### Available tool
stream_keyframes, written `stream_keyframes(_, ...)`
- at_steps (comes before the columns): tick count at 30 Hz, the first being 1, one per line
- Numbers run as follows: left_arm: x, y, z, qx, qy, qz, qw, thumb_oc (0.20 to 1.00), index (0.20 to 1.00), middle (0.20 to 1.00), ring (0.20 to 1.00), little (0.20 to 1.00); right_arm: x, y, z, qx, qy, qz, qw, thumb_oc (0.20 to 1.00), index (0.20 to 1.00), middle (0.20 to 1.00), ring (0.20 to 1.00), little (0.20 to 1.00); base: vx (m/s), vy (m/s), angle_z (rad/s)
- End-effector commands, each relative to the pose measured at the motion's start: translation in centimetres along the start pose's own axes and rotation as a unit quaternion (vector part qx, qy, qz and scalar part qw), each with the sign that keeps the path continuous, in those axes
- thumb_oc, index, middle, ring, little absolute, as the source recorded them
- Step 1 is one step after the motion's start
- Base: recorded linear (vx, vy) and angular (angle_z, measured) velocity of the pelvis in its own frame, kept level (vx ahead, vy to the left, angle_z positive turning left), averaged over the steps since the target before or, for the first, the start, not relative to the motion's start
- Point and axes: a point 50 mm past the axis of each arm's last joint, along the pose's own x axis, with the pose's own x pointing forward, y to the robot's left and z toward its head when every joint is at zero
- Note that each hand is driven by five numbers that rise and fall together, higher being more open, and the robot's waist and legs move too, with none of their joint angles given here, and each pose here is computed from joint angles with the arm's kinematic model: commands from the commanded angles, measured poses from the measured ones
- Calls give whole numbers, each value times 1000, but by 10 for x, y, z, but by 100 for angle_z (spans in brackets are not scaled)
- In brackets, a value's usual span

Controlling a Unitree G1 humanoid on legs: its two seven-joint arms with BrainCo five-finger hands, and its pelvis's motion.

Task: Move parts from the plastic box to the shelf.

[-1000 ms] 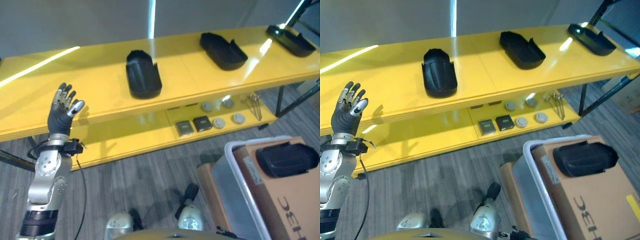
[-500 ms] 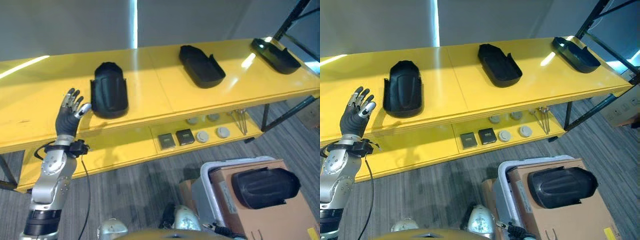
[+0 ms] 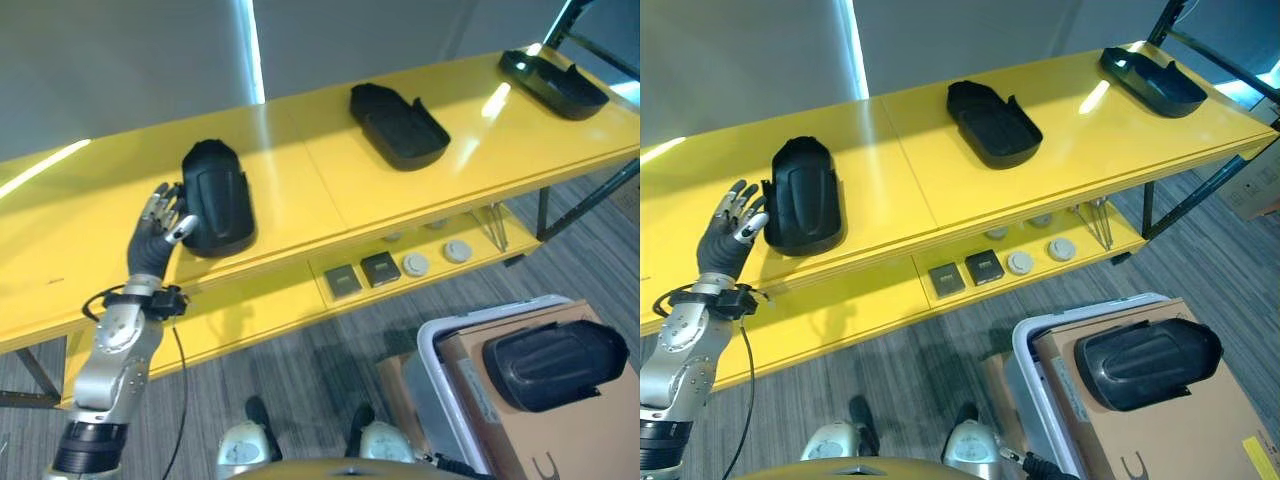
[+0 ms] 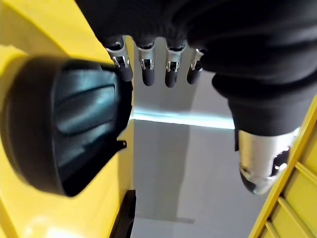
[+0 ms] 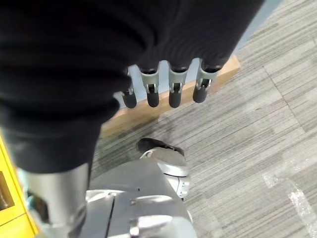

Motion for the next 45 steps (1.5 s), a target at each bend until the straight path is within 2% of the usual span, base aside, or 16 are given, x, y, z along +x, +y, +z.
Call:
stream_keyframes(1, -6, -5, 36, 54, -107, -44, 992, 1000, 1000, 1000, 1000, 1000, -1, 17, -12, -43, 12, 9, 999, 1000, 1000, 1000, 1000, 1000, -4, 88, 12)
stream_keyframes(2, -6, -5, 36, 57, -109, -45, 991, 1000, 1000, 1000, 1000, 1000, -1, 17, -12, -45, 12, 9, 999, 1000, 1000, 1000, 1000, 1000, -5, 103, 14)
stream_keyframes(4, -5, -10, 47, 120, -147, -72, 979, 1000, 1000, 1000, 1000, 1000, 0, 16, -15, -61, 13, 4, 998, 1000, 1000, 1000, 1000, 1000, 7, 59, 12)
stream_keyframes(10, 3, -36, 57, 57, -157, -169, 971, 1000, 1000, 1000, 1000, 1000, 3, 17, -9, -74, 13, -2, 997, 1000, 1000, 1000, 1000, 1000, 3, 7, 1)
stream_keyframes(11, 2, -58, 54, 10, -140, -275, 951, 1000, 1000, 1000, 1000, 1000, 4, 19, -6, -84, 14, -1, 996, 1000, 1000, 1000, 1000, 1000, 0, 0, 0)
stream_keyframes(14, -5, -81, 46, -24, -104, -372, 922, 1000, 1000, 1000, 1000, 1000, 5, 18, -3, -94, 15, 2, 995, 1000, 1000, 1000, 1000, 1000, 4, 3, -2)
stream_keyframes(16, -10, -92, 39, -13, -77, -422, 903, 1000, 1000, 1000, 1000, 1000, 6, 17, -2, -104, 17, 5, 994, 1000, 1000, 1000, 1000, 1000, 19, 14, -9)
stream_keyframes(18, -12, -92, 31, -24, -35, -434, 900, 1000, 1000, 1000, 1000, 1000, 5, 13, -1, -121, 23, 6, 992, 1000, 1000, 1000, 1000, 1000, 21, 35, -16)
stream_keyframes(20, -13, -86, 22, -40, 0, -420, 907, 1000, 1000, 1000, 1000, 1000, 4, 10, -3, -131, 29, 5, 991, 1000, 1000, 1000, 1000, 1000, 16, 39, -13)
stream_keyframes(23, -19, -69, 7, -11, 40, -372, 927, 1000, 1000, 1000, 1000, 1000, 2, 3, -8, -138, 38, 4, 990, 1000, 1000, 1000, 1000, 1000, 0, 0, 0)
stream_keyframes(24, -22, -64, 2, -12, 51, -358, 932, 815, 815, 815, 815, 815, 1, 1, -9, -137, 41, 3, 990, 1000, 1000, 1000, 1000, 1000, 0, 0, 0)
stream_keyframes(25, -24, -59, -4, -17, 66, -333, 941, 448, 448, 448, 448, 448, 1, 0, -10, -136, 43, 2, 990, 1000, 1000, 1000, 1000, 1000, 0, 0, 0)
stream_keyframes(26, -27, -56, -9, -18, 73, -317, 945, 285, 285, 285, 285, 285, 1, 0, -11, -133, 43, 2, 990, 1000, 1000, 1000, 1000, 1000, 12, 22, 3)
stream_keyframes(27, -29, -53, -13, -21, 79, -303, 949, 200, 200, 200, 200, 200, 1, 0, -11, -132, 43, 2, 990, 1000, 1000, 1000, 1000, 1000, 10, 18, 7)
stream_keyframes(32, -36, -44, -29, -18, 94, -258, 961, 200, 200, 200, 200, 200, 2, 6, -9, -125, 38, 8, 991, 1000, 1000, 1000, 1000, 1000, 3, 3, 14)
stream_keyframes(45, -17, -62, -43, -34, 64, -197, 978, 200, 200, 200, 200, 200, 5, 18, -3, -124, 32, 22, 992, 1000, 1000, 1000, 1000, 1000, 4, -14, 1)
